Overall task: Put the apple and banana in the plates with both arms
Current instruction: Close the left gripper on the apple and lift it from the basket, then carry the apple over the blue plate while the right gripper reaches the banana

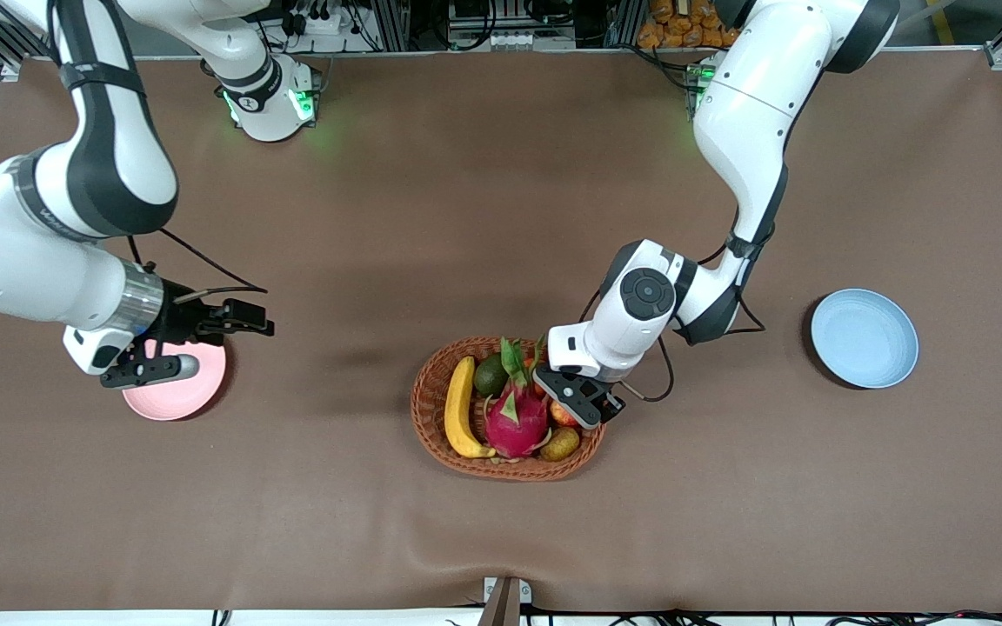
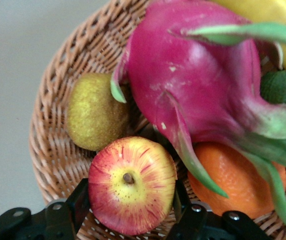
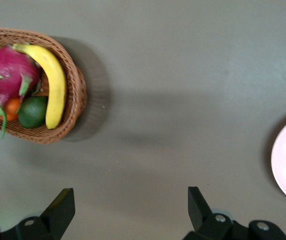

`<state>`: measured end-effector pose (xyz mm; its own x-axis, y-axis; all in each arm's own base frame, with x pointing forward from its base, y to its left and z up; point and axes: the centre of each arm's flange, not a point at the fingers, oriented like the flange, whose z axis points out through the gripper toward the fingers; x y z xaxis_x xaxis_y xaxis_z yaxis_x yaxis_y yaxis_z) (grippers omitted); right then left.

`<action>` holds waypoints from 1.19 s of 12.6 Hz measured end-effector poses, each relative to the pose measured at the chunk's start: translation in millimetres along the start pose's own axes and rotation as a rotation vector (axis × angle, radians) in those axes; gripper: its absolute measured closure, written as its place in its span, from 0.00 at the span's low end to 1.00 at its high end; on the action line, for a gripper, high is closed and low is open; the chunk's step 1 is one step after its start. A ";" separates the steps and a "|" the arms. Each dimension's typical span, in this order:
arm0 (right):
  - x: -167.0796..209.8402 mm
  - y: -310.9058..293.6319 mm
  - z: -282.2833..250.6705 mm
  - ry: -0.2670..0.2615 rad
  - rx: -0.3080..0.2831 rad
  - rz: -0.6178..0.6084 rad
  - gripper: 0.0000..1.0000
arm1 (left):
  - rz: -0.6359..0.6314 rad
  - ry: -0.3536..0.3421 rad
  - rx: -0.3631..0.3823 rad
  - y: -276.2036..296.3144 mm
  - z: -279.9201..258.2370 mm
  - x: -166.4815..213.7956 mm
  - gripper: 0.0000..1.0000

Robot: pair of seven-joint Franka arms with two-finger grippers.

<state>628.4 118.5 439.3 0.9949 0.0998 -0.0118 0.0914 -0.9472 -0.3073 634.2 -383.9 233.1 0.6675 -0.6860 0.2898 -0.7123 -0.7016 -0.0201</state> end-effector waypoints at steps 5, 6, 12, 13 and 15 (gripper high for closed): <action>6.8 -83.1 19.5 0.131 -0.011 -0.184 0.00 | -0.046 -0.043 0.008 -39.4 -102.1 12.9 0.30; 10.4 -89.8 28.3 0.154 -0.018 -0.233 0.00 | -0.084 -0.055 0.010 -63.2 -124.1 6.6 0.30; 41.4 -109.8 75.0 0.171 -0.019 -0.185 0.00 | -0.399 -0.183 -0.009 -200.0 -185.4 -75.2 0.30; 46.2 -119.0 88.8 0.168 -0.015 -0.134 0.00 | -0.455 -0.209 -0.010 -218.6 -183.6 -93.5 0.30; 49.4 -137.0 111.1 0.162 -0.010 -0.077 0.00 | -0.542 -0.254 -0.012 -259.7 -174.8 -141.0 0.30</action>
<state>660.4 287.1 375.1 0.9787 0.1224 0.1648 0.1669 -0.9418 -0.2918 687.2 -71.3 364.8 0.9664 -0.2564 0.0177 -0.2570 -0.9633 0.0775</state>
